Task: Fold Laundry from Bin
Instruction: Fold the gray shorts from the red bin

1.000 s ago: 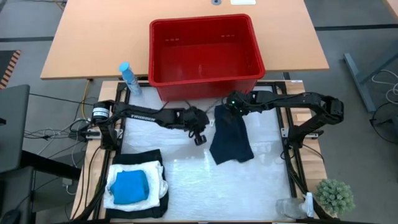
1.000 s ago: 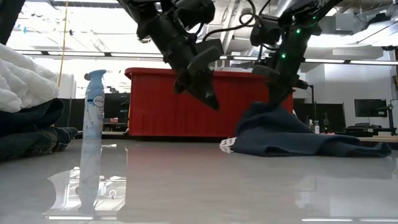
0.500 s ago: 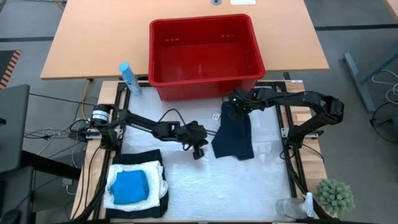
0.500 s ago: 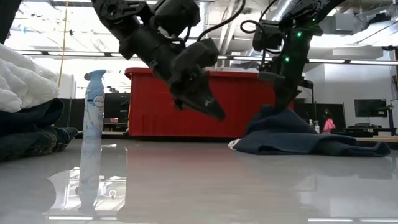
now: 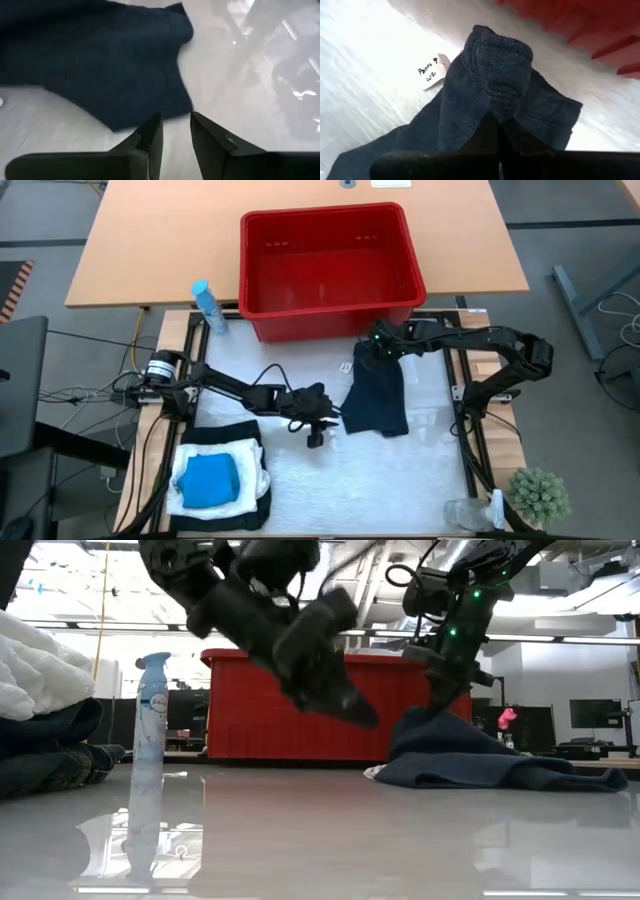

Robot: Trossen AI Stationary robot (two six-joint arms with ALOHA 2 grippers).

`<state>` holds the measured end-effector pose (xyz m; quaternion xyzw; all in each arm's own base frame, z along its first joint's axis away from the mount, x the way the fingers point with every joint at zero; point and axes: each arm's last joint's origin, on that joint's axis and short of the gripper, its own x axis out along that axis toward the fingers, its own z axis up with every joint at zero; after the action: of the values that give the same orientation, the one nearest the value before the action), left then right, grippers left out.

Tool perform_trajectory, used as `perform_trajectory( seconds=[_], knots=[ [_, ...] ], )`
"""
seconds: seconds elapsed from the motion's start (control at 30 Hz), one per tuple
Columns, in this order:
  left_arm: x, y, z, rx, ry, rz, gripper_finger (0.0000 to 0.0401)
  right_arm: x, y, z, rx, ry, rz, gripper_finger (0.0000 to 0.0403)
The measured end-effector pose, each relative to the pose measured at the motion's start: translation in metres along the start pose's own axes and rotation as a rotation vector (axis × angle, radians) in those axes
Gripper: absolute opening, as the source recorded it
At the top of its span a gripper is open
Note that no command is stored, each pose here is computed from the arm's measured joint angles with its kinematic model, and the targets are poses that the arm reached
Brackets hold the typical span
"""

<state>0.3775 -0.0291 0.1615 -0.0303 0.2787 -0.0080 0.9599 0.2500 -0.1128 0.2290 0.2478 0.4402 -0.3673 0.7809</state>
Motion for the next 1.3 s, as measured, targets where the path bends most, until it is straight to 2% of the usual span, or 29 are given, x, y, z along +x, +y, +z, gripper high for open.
perform_trajectory(
  seconds=[0.27,0.5,0.67,0.83,0.97,1.17,1.27,1.3],
  knots=[
    [0.035,-0.010,-0.020,0.087,0.050,-0.031,0.0054,0.000,-0.001,0.000,0.004,0.011,0.018,0.0019],
    [0.059,-0.010,-0.016,0.079,0.043,0.058,0.0007,0.000,0.000,-0.001,0.001,0.021,0.029,0.0019],
    [0.074,-0.010,-0.012,0.066,0.037,0.054,0.0004,0.000,0.000,-0.001,0.000,0.024,0.032,0.0019],
    [0.082,-0.010,-0.009,0.053,0.108,0.058,0.0001,-0.001,0.000,-0.001,-0.001,0.027,0.032,0.0019],
    [0.080,-0.009,0.004,0.074,0.127,0.143,0.0000,-0.007,0.002,0.005,-0.006,0.015,0.035,0.0019],
    [0.076,0.000,0.058,0.179,0.005,0.242,0.0000,-0.017,-0.001,0.019,-0.007,-0.032,0.018,0.0019],
    [0.074,0.009,0.074,0.245,-0.015,0.290,0.0000,-0.021,-0.006,0.024,-0.018,-0.023,0.001,0.0019],
    [0.073,0.011,0.078,0.259,-0.025,0.272,0.0000,-0.022,-0.008,0.026,-0.022,-0.024,-0.003,0.0019]
  ],
)
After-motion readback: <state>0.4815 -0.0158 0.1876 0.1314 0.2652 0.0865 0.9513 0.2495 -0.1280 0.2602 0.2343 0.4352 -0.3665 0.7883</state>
